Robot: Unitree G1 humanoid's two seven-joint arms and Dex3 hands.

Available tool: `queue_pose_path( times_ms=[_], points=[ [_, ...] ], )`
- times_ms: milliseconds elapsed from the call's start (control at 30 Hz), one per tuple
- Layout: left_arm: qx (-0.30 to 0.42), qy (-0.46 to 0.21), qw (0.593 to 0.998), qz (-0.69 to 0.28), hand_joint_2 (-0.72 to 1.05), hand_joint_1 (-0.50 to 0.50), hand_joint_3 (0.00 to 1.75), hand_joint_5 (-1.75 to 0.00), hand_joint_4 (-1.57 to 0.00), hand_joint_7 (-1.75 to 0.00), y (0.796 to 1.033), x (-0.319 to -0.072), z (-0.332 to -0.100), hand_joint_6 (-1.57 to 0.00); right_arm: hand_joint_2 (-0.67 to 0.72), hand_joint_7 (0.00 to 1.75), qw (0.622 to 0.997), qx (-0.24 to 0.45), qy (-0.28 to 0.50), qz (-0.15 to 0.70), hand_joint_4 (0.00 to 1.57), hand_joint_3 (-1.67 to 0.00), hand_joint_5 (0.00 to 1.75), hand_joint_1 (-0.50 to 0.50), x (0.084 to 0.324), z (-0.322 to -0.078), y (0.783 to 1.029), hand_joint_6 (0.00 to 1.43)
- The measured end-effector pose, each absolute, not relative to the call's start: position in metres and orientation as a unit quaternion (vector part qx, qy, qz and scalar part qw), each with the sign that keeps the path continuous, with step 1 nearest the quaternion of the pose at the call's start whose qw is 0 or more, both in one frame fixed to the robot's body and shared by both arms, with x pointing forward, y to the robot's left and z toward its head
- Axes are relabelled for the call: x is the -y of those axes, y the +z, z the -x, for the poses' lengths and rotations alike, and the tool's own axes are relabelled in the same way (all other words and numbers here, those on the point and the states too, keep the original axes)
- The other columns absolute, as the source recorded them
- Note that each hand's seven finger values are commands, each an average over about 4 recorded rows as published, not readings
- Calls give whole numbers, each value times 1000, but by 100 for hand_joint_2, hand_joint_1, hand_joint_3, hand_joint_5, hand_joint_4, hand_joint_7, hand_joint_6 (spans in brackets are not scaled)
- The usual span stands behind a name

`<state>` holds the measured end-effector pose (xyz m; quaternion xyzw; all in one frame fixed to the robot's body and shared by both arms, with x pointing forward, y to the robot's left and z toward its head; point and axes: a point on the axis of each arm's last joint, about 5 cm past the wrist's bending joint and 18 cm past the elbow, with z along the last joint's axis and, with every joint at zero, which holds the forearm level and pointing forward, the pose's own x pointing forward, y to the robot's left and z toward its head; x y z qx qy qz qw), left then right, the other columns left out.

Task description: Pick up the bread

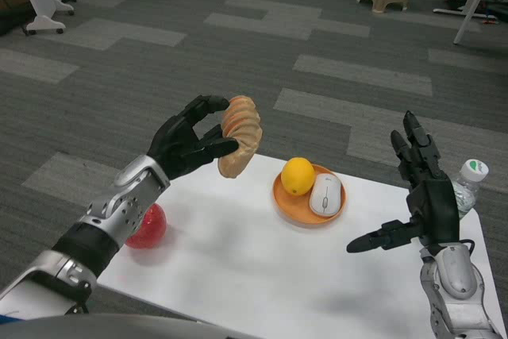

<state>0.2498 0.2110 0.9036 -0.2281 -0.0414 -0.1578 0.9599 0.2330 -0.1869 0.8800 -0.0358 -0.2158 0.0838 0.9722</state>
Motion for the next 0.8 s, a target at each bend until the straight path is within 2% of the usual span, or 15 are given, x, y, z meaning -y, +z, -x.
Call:
queue_pose_path(
  times_ms=[300,800],
  points=[
    [72,-171,956,225,105,-17,9,-175,-86,-168,915,-209,-247,-13,15,0,969,226,98,32,0,0,19,-33,181,-233,883,0],
    [87,-181,955,220,105,-17,9,-175,-86,-168,921,-206,-246,-10,15,0,968,226,103,32,0,0,19,-33,180,-233,883,0]
  ],
)
